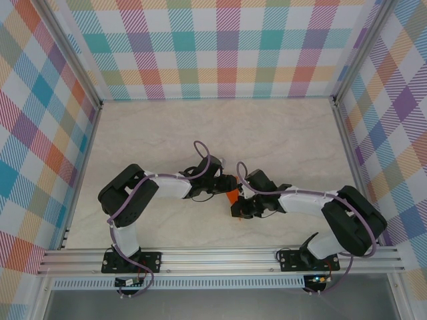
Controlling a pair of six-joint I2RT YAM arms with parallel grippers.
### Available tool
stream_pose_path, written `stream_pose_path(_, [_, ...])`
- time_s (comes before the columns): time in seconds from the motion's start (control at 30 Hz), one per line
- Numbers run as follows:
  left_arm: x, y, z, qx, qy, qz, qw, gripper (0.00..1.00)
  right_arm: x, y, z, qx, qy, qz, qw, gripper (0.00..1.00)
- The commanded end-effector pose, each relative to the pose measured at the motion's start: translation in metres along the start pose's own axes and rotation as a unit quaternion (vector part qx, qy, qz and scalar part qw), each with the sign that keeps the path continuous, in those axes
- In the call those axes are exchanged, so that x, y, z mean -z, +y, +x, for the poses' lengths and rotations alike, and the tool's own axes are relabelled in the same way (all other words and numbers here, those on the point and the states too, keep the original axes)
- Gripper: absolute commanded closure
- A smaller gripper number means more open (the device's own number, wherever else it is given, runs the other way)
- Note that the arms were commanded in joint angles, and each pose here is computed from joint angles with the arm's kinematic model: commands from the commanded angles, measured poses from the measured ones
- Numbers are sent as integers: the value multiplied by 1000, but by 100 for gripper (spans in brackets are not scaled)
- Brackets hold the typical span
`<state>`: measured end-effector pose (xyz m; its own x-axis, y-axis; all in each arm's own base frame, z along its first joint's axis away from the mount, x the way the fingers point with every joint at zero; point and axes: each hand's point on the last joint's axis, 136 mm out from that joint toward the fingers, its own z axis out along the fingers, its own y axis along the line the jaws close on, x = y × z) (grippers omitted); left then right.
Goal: Fold a paper plane with a square sheet of paper (pick it up from the middle)
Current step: Fold the wing for the fifth time at the center of the table.
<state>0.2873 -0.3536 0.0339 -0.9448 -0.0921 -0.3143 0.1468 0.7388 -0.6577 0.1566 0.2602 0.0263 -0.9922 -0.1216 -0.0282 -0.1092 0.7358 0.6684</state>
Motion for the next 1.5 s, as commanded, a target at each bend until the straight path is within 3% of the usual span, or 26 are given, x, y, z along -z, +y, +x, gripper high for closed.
stream_pose_path(0.0, [-17, 22, 32, 11, 58, -26, 998, 53, -4, -30, 11, -18, 11, 59, 998, 91])
stream_pose_path(0.17, [-17, 25, 33, 10, 59, -31, 998, 53, -3, -41, 21, -39, 5, 54, 998, 89])
stream_pose_path(0.5, [-16, 25, 33, 11, 59, -30, 998, 53, 12, -24, 16, -65, -15, -63, 996, 86])
stream_pose_path(0.63, [-15, 22, 33, 10, 59, -24, 998, 53, 35, -13, 0, -29, -69, -40, 996, 81])
stream_pose_path(0.83, [-16, 17, 32, 11, 59, -15, 998, 53, 62, -31, -24, -4, -142, 63, 988, 56])
stream_pose_path(1.2, [-17, 14, 31, 12, 63, -12, 998, 53, 33, -16, -47, 5, -102, 31, 994, 52])
stream_pose_path(1.47, [-17, 14, 31, 11, 64, -13, 998, 53, 23, -10, -54, 12, -84, 19, 996, 55])
